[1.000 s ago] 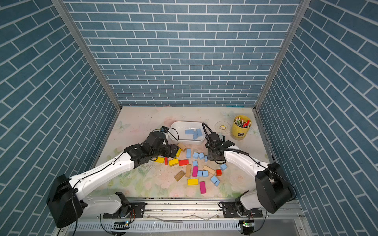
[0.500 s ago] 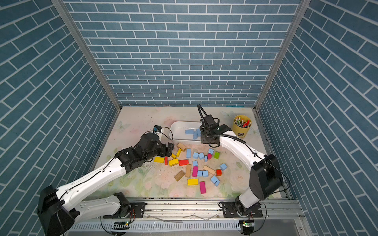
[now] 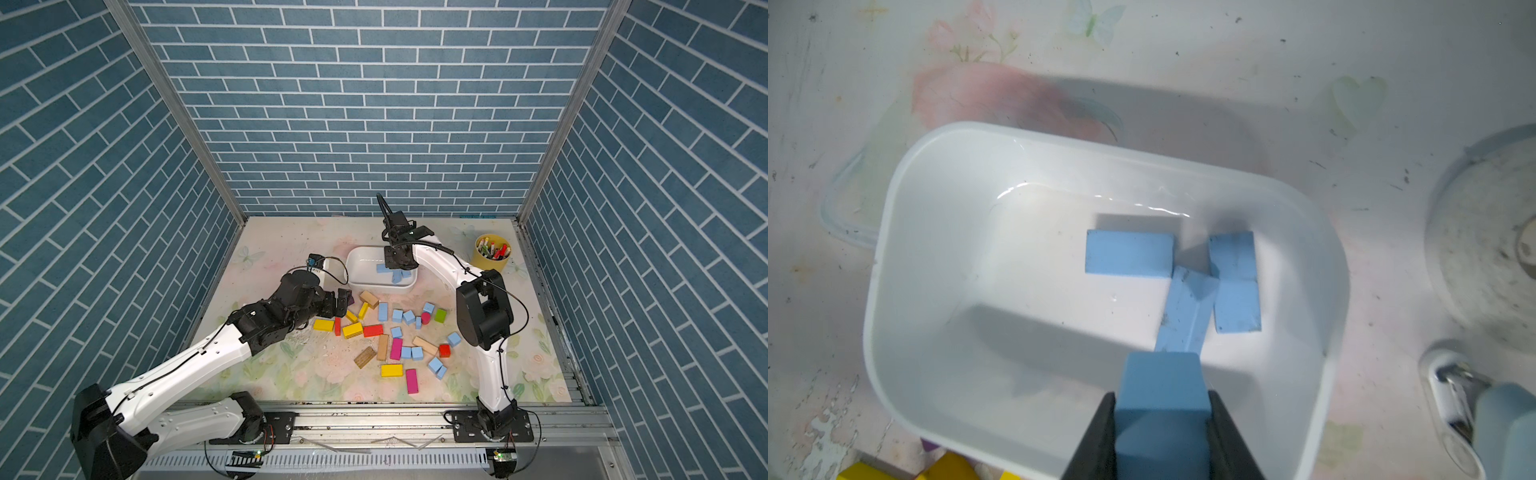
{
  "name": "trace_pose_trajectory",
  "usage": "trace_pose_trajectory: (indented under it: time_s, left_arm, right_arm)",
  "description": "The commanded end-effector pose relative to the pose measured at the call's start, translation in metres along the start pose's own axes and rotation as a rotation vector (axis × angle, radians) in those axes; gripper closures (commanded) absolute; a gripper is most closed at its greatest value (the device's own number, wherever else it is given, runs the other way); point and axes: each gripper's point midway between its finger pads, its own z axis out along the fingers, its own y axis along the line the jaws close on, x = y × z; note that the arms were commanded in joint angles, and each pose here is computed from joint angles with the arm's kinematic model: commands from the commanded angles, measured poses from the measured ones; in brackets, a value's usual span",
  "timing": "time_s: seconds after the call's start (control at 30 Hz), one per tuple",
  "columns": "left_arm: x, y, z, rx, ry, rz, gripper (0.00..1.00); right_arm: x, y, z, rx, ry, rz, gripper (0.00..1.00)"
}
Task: Pick out the blue building blocks
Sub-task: Place the building block in the storage box, then pick up the building block from the center of the board.
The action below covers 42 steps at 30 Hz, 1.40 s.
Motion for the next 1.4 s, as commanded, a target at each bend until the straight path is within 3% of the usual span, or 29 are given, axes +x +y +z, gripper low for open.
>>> trace_pose_trajectory:
  time_s: [0.0,0.33,0.57,0.8,1.03,1.37]
  left_arm:
    - [0.004,0.006,-0.003,-0.02,-0.002,0.017,0.01]
    - [0.005,0.007,-0.003,-0.024,-0.002,0.013,0.01]
    - [0.006,0.006,-0.003,-0.022,0.006,0.009,0.01]
    - [0.009,0.009,-0.003,-0.034,0.014,0.003,0.01]
    - [0.013,0.009,0.0,-0.039,0.04,-0.005,0.01]
    - [0.024,-0.001,0.01,-0.003,0.103,-0.002,0.01]
  right_arm:
    - [0.003,0.001,0.014,0.02,0.057,-0.049,0.89]
    - [-0.006,-0.008,0.058,0.091,0.111,-0.07,0.78]
    - [-0.014,-0.009,0.062,0.09,0.101,-0.054,0.53]
    - [-0.033,0.003,0.029,0.029,0.036,-0.047,0.34]
    - [-0.046,0.008,-0.037,-0.031,-0.08,-0.041,0.3]
    - [0.005,-0.018,-0.105,-0.03,-0.159,-0.035,0.27]
